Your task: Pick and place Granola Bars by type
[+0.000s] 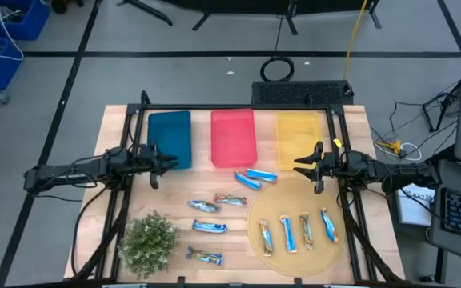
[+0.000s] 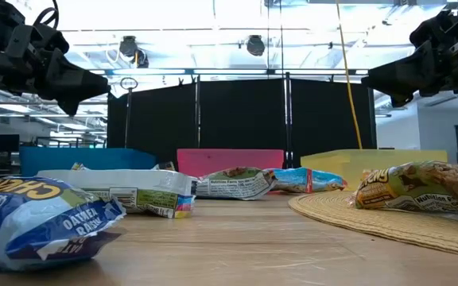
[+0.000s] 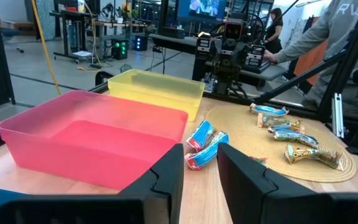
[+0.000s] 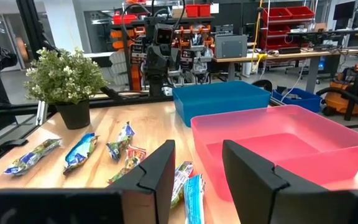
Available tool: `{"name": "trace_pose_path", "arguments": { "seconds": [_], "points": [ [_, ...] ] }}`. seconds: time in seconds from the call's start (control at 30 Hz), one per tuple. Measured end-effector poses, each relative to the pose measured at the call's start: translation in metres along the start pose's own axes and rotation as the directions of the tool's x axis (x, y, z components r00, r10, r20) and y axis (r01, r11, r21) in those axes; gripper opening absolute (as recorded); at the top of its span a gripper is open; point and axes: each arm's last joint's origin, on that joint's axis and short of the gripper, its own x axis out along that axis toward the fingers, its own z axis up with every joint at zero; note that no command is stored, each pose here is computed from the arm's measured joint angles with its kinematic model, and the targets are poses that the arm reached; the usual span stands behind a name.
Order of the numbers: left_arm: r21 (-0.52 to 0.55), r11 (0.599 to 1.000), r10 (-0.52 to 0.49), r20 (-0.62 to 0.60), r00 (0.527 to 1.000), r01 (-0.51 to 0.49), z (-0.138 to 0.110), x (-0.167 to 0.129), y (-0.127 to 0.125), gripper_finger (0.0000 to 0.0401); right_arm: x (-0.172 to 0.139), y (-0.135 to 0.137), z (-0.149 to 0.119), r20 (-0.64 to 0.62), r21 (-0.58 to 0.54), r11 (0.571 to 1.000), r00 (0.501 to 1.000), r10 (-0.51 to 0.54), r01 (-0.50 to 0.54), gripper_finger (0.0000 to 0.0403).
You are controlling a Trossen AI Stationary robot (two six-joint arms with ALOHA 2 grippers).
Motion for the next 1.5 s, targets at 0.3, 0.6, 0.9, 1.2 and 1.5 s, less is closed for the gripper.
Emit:
{"name": "trace_pose_path", "arguments": {
  "seconds": [0.3, 0.6, 0.9, 1.2, 1.5],
  "points": [
    [0.0, 1.0, 0.0, 0.001, 1.0, 0.0, 0.0, 0.0, 0.0, 0.0104, 0.0, 0.001, 0.01, 0.102, 0.104, 0.994, 0.995, 0.005, -0.015, 0.0125],
    [0.0, 1.0, 0.0, 0.001, 1.0, 0.0, 0.0, 0.0, 0.0, 0.0104, 0.001, 0.004, 0.02, -0.027, 0.212, 0.975, 0.997, 0.078, -0.071, 0.0125],
    [-0.001, 1.0, 0.0, 0.003, 1.0, 0.0, 0.0, 0.0, 0.0, 0.0104, 0.017, 0.015, 0.058, -0.581, 0.421, 0.893, 0.803, 0.131, 0.159, 0.0104],
    [-0.001, 1.0, 0.0, 0.002, 1.0, 0.0, 0.0, 0.0, 0.0, 0.0104, 0.037, 0.049, 0.034, -0.888, 0.456, 0.687, 0.233, 0.396, 0.567, 0.008],
    [-0.001, 1.0, 0.0, 0.002, 1.0, 0.0, 0.0, 0.0, 0.0, 0.0104, 0.019, 0.068, 0.024, -0.919, 0.25, 0.577, 0.003, 0.393, 0.778, 0.0076]
  ]
}}
